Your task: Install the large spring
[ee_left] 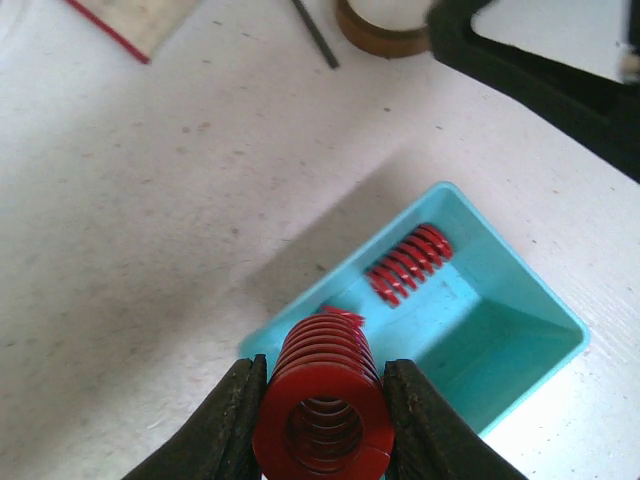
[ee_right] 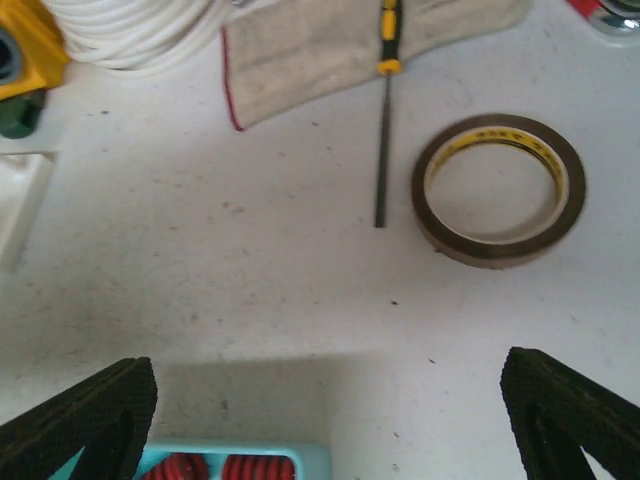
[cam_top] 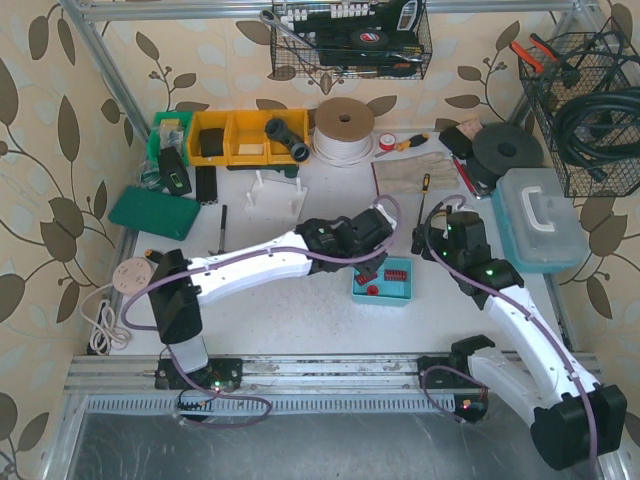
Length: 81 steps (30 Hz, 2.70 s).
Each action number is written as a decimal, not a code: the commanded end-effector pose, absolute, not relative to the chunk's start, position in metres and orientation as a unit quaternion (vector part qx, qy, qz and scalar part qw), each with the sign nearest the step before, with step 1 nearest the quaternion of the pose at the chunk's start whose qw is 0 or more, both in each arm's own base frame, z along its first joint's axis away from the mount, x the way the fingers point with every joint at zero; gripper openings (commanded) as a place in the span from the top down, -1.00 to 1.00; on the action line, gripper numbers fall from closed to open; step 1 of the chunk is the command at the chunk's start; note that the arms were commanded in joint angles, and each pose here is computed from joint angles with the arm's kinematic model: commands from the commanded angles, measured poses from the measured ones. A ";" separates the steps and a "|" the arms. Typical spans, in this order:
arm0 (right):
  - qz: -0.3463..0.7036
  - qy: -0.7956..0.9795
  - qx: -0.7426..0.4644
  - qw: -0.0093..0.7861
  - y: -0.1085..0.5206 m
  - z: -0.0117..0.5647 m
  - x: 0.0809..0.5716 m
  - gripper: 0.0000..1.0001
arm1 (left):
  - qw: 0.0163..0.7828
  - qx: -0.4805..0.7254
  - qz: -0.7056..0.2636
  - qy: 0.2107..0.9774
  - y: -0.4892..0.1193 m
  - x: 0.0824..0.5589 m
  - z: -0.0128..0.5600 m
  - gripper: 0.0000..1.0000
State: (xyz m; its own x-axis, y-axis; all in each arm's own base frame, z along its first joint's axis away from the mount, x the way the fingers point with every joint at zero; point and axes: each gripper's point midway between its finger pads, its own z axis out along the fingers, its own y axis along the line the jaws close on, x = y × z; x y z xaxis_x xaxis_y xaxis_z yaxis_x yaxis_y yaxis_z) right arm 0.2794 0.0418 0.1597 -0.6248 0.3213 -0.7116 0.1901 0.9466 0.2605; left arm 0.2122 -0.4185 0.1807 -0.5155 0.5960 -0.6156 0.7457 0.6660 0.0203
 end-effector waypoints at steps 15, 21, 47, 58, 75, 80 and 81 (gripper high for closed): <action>0.215 0.834 -0.165 0.481 0.195 0.209 0.267 -0.81 | 0.382 0.193 -0.054 0.902 -0.224 0.319 0.246 0.86; 0.211 0.818 -0.195 0.499 0.211 0.200 0.260 -0.82 | 0.355 0.144 -0.041 0.923 -0.183 0.362 0.221 0.88; 0.136 0.815 -0.139 0.546 0.171 0.206 0.264 -0.82 | 0.346 0.046 -0.020 0.937 -0.136 0.498 0.187 0.93; 0.133 0.816 -0.141 0.545 0.171 0.205 0.265 -0.82 | 0.334 0.057 -0.023 0.941 -0.141 0.523 0.170 0.93; 0.130 0.816 -0.139 0.547 0.170 0.205 0.266 -0.82 | 0.320 0.055 -0.014 0.946 -0.133 0.535 0.150 0.93; 0.130 0.816 -0.140 0.546 0.171 0.204 0.266 -0.82 | 0.339 0.057 -0.014 0.939 -0.132 0.542 0.166 0.93; 0.130 0.816 -0.139 0.546 0.170 0.205 0.266 -0.82 | 0.343 0.059 -0.018 0.937 -0.134 0.543 0.168 0.94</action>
State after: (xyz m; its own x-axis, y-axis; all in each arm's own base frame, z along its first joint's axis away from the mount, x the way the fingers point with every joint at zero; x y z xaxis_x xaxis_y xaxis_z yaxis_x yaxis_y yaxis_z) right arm 0.2659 0.1727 0.2068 -0.3747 -0.0763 -0.9240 -0.3769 0.9231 0.0766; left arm 0.5261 -0.1332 0.1362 -0.8147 0.0939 -0.5722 0.1085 0.9941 0.0087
